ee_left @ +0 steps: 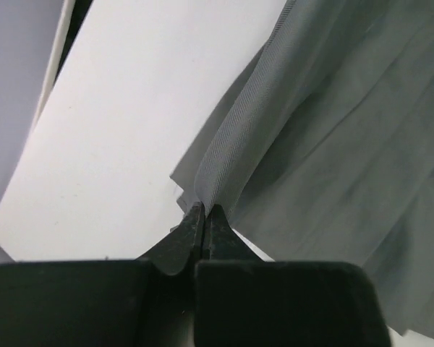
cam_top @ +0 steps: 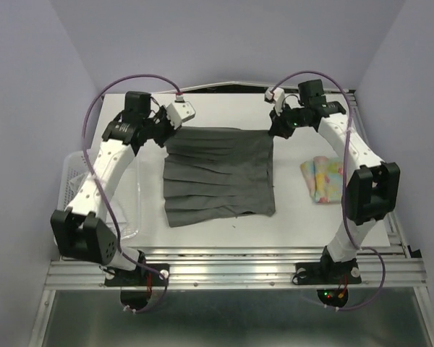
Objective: Fold and stack the skirts
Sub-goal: Fold the skirt
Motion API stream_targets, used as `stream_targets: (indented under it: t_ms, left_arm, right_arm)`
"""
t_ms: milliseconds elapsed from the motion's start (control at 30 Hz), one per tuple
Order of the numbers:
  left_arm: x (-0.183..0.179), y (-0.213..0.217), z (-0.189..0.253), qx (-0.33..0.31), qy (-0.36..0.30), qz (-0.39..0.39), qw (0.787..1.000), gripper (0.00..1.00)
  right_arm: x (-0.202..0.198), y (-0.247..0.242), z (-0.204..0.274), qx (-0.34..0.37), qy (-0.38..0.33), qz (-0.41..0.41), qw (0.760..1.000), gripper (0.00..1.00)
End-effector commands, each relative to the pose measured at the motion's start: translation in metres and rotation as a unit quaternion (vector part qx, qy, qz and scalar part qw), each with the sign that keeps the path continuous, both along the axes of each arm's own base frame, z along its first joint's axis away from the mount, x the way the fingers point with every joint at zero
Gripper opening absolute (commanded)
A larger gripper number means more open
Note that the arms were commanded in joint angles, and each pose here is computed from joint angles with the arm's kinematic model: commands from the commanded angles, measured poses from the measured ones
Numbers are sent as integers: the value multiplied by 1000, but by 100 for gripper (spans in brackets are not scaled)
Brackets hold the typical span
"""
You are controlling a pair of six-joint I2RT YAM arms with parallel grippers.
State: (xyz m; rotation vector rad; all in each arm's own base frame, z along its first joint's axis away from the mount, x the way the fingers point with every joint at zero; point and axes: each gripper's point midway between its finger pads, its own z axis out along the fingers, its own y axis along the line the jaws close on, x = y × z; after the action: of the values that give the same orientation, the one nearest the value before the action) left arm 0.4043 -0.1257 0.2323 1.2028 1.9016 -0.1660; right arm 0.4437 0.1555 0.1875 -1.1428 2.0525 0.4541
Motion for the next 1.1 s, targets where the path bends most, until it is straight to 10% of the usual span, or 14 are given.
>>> stream_targets:
  t_ms: [0,267,633,1067]
  left_arm:
    - [-34,26,4,28,-31,34,999,0]
    - [-141,6,-81,57,31,-9,998,0]
    - [-183,25,-172,132,97,-21,986,0]
    - [-149,11,-99,104,49,-8,993,0]
  right_arm:
    - [-19,-27,-10,-42,-39,8,998,1]
    - [-108,-13,-68,-96,-73,78,990,1]
    - [-166,-8,-133,-138,-34,110,984,1]
    - [-124,15,-39,-102,-65,80,989,1]
